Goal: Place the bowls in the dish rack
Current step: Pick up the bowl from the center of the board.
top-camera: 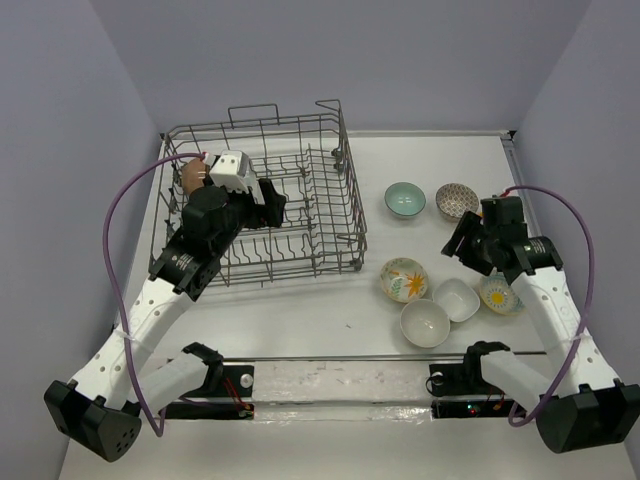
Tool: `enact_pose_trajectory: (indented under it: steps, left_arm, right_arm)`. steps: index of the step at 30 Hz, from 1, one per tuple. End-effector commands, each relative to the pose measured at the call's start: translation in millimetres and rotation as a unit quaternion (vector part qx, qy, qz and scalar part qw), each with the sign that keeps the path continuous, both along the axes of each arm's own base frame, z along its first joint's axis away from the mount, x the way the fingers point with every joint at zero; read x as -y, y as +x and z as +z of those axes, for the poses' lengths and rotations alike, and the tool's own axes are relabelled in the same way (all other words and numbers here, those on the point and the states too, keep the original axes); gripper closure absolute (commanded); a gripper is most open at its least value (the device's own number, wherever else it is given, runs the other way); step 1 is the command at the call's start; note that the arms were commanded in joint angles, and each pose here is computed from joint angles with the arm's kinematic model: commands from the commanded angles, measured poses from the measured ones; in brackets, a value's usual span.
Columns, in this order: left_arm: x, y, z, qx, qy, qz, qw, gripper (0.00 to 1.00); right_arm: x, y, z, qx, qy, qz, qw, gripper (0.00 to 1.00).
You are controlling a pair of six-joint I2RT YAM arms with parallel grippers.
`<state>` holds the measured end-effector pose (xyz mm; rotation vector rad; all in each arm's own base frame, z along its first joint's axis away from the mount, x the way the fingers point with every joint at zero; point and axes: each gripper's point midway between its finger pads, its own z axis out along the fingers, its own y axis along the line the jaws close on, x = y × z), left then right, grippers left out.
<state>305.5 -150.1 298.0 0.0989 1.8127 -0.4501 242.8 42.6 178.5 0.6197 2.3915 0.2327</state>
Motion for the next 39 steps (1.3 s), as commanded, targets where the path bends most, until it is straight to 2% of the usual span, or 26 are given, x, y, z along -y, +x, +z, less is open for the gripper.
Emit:
enact_pose_trajectory:
  steps: [1,11,23,39]
  left_arm:
    - [4.6,-0.5,13.9,0.025,-0.022,-0.009,0.999,0.01]
    - [8.3,0.0,3.9,0.012,-0.022,-0.015,1.000,0.01]
    - [9.7,2.5,-1.4,0.004,-0.020,-0.016,1.000,0.01]
    - [15.6,5.7,-10.8,-0.009,-0.015,-0.025,1.000,0.01]
  right_arm:
    - [-3.7,-29.5,-25.1,-0.057,0.015,0.009,0.998,0.36]
    - [-15.2,-78.5,-69.2,-0.121,0.064,-0.001,0.991,0.41]
    - [-21.2,-86.2,-91.8,-0.177,0.069,0.020,0.981,0.45]
    - [-31.6,-102.4,-107.9,-0.255,0.051,0.055,0.964,0.45]
